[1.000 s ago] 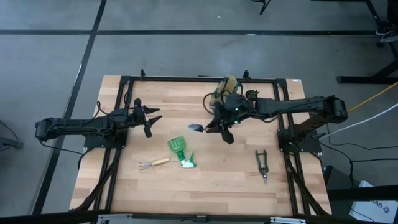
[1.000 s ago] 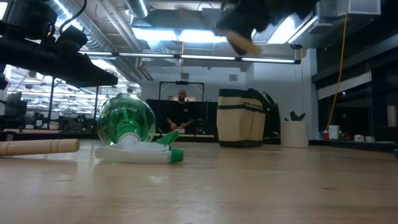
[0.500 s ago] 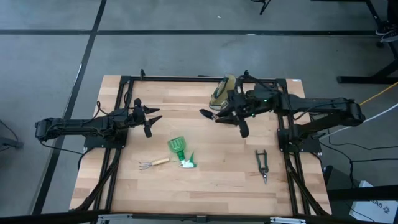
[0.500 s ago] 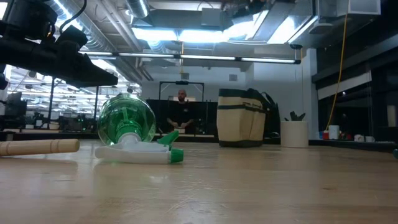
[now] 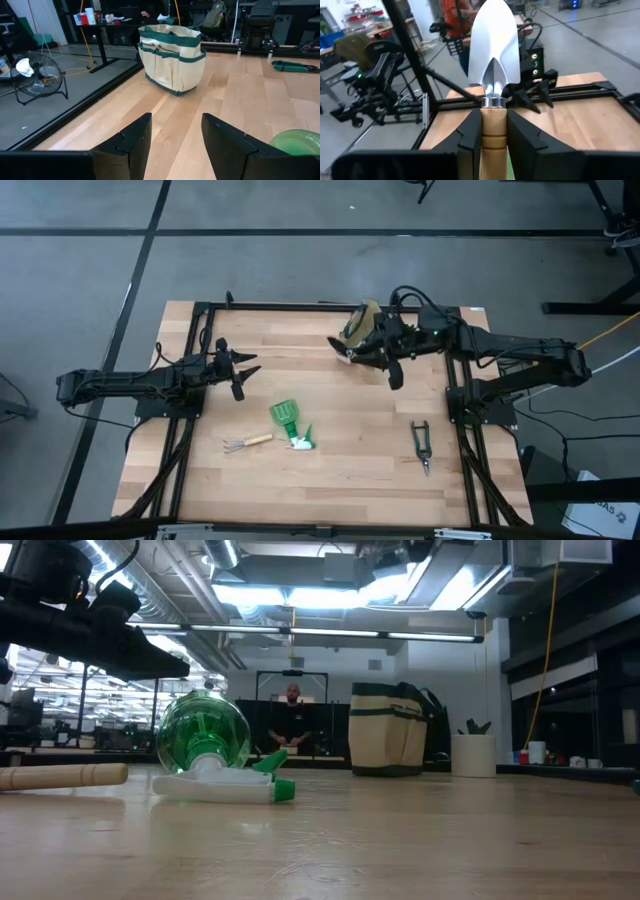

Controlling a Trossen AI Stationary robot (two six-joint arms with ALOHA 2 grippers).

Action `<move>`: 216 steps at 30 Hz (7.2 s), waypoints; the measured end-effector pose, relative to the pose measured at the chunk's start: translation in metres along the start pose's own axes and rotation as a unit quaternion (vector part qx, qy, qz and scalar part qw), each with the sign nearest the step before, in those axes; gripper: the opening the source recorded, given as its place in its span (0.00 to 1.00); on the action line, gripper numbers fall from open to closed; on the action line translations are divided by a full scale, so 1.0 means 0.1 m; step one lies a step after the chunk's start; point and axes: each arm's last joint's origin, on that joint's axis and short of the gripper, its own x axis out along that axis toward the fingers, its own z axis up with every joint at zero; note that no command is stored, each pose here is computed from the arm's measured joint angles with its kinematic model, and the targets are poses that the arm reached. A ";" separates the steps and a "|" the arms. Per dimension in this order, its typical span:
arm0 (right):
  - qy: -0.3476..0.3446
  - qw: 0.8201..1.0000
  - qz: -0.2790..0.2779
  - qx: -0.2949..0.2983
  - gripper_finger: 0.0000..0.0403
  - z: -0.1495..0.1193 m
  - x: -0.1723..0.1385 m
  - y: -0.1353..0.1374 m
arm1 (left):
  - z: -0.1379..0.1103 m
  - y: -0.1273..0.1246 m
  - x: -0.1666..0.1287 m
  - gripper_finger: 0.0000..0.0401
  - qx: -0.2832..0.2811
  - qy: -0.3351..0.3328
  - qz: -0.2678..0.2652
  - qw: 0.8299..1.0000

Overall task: Pick & Place Garden tools in Gardening bag
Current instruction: Put the brown trowel into the brown gardening bag, then put the green shear scissors into the brown gardening bag

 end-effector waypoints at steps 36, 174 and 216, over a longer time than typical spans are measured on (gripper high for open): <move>-0.081 0.945 -0.312 0.063 0.18 0.05 -0.04 -0.66 | 0.00 0.00 0.00 0.42 0.000 0.000 0.000 1.000; 0.096 0.995 -0.022 -0.019 0.41 -0.74 -0.32 -2.28 | 0.00 0.00 0.00 0.42 0.000 0.000 0.000 1.000; 0.340 0.896 0.164 0.233 0.41 -0.76 -0.04 -0.40 | 0.00 0.00 0.00 0.42 0.000 0.000 0.000 1.000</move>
